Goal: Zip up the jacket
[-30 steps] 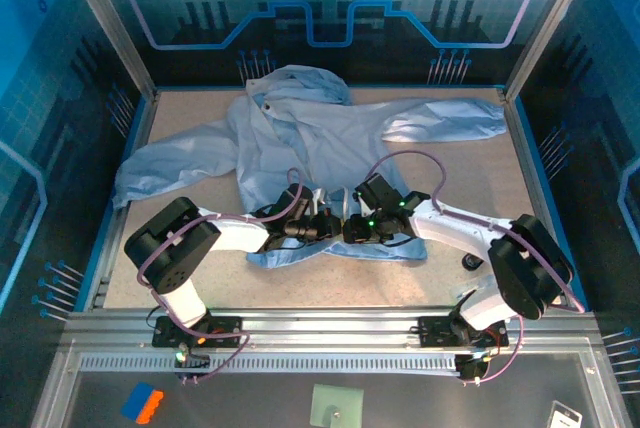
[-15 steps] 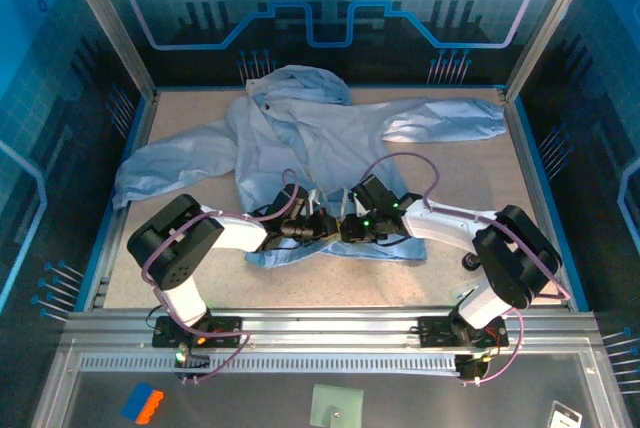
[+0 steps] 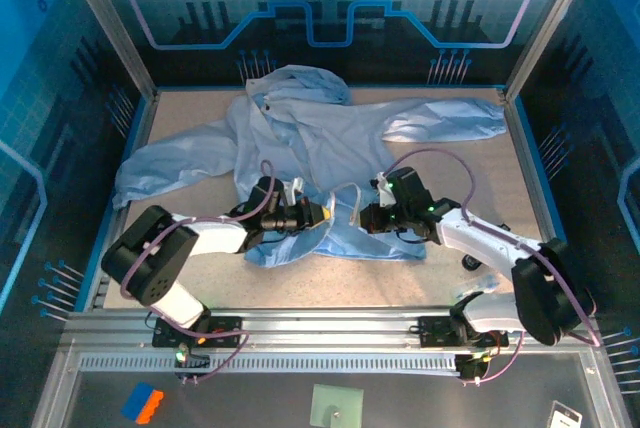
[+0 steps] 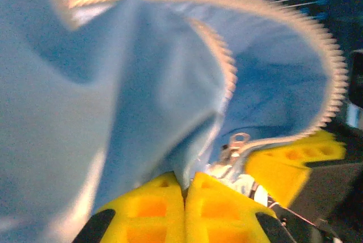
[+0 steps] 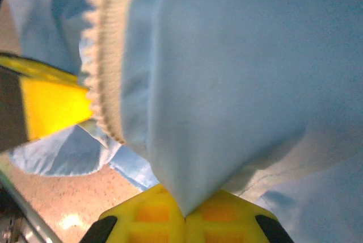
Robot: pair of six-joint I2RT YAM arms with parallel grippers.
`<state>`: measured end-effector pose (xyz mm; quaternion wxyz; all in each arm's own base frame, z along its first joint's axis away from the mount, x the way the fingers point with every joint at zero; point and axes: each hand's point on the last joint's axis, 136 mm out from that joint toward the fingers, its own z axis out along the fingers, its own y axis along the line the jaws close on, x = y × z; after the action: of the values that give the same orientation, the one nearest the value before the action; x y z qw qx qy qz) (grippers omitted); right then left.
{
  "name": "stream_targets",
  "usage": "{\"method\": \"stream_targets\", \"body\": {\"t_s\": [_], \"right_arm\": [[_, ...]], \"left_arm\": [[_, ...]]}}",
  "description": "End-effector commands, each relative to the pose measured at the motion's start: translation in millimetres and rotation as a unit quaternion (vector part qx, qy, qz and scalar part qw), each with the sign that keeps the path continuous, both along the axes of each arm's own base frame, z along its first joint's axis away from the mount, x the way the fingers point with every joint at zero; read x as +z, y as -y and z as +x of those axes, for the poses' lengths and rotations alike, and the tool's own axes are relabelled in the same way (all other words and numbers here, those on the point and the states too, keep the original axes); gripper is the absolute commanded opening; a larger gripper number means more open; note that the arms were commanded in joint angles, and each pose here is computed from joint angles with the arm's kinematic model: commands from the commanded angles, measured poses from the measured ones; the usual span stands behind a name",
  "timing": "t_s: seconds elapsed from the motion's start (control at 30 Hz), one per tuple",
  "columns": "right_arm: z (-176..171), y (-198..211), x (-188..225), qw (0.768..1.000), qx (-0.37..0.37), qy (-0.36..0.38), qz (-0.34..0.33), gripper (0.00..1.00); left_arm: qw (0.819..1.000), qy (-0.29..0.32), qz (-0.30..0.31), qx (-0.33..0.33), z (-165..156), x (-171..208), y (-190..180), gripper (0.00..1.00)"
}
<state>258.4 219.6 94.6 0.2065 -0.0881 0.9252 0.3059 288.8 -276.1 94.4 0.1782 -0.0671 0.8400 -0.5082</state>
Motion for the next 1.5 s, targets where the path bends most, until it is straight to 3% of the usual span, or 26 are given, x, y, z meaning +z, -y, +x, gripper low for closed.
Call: {"method": "stream_targets", "body": {"t_s": [0.0, 0.4, 0.77, 1.03, 1.3, 1.47], "right_arm": [[-5, -15, 36, 0.994, 0.092, 0.05, 0.037, 0.0], [-29, -45, 113, 0.94, 0.277, 0.166, 0.107, 0.0], [-25, -39, 114, 0.932, 0.281, 0.217, 0.068, 0.0], [-14, -40, 108, 0.933, 0.283, 0.222, 0.01, 0.0], [-8, -40, 108, 0.932, 0.283, 0.225, -0.005, 0.0], [-14, -44, 112, 0.927, 0.298, 0.226, 0.015, 0.0]], "left_arm": [[0.995, 0.088, -0.017, -0.042, -8, 38, -3, 0.0], [0.964, 0.255, -0.008, -0.072, -28, 101, -21, 0.0], [0.96, 0.269, 0.019, -0.079, -35, 112, -17, 0.0], [0.942, 0.293, 0.084, -0.144, -63, 112, 5, 0.0], [0.925, 0.287, 0.176, -0.175, -87, 89, -15, 0.0], [0.917, 0.321, 0.188, -0.146, -87, 104, -32, 0.0]]}}
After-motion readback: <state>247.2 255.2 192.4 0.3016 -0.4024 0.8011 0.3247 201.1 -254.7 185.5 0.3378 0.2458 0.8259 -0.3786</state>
